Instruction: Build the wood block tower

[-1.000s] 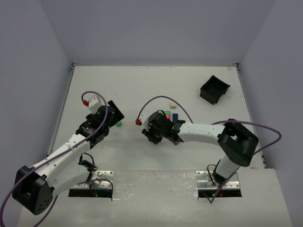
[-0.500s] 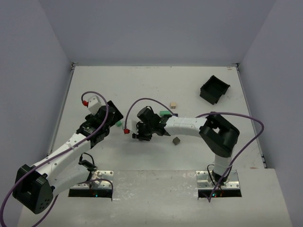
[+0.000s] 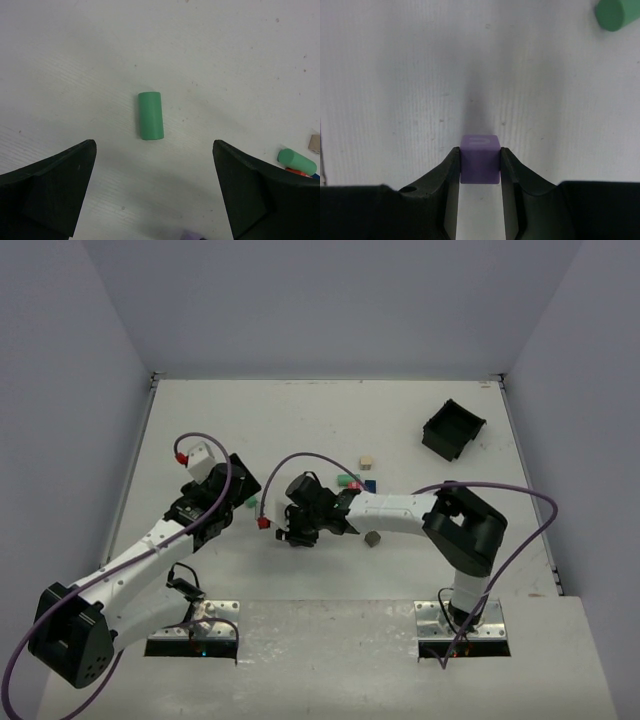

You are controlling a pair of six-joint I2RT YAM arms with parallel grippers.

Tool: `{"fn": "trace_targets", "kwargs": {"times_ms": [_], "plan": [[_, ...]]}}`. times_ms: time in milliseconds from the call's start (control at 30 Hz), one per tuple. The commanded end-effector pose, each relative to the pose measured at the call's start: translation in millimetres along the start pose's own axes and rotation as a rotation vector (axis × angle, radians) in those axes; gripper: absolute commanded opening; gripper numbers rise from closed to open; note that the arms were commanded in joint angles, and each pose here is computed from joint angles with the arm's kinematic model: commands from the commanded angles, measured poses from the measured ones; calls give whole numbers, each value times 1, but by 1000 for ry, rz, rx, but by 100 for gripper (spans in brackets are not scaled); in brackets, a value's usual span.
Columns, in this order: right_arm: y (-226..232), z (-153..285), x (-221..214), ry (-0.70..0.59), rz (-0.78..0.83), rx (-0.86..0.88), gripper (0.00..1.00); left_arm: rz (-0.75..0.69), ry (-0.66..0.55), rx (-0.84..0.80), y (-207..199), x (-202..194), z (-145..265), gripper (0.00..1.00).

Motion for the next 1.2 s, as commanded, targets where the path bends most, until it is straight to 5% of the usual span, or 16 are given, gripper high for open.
{"fn": "trace_targets", "kwargs": {"times_ms": [0,367,833,1167], "plan": [[30,17,20,-50,8,-69,15,15,-17,-4,-6,3,-1,100],[67,11,8,-6,-41,-142,16,8,-5,-2,-7,0,-4,100],[70,-7,34,-94,-94,-94,17,4,5,5,-7,-2,-7,100],[58,-33,41,-32,-106,-127,18,-8,16,12,-9,-4,-10,100]]}}
Point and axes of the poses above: each gripper's point midway between its finger pads, its own z axis back along the fingers, its own y axis along the line the jaws close on, x = y × z, the point moved 5 cm from there along z, back along the fingers, and after that the axes turned 6 degrees about -z, right-handed, at the moved point
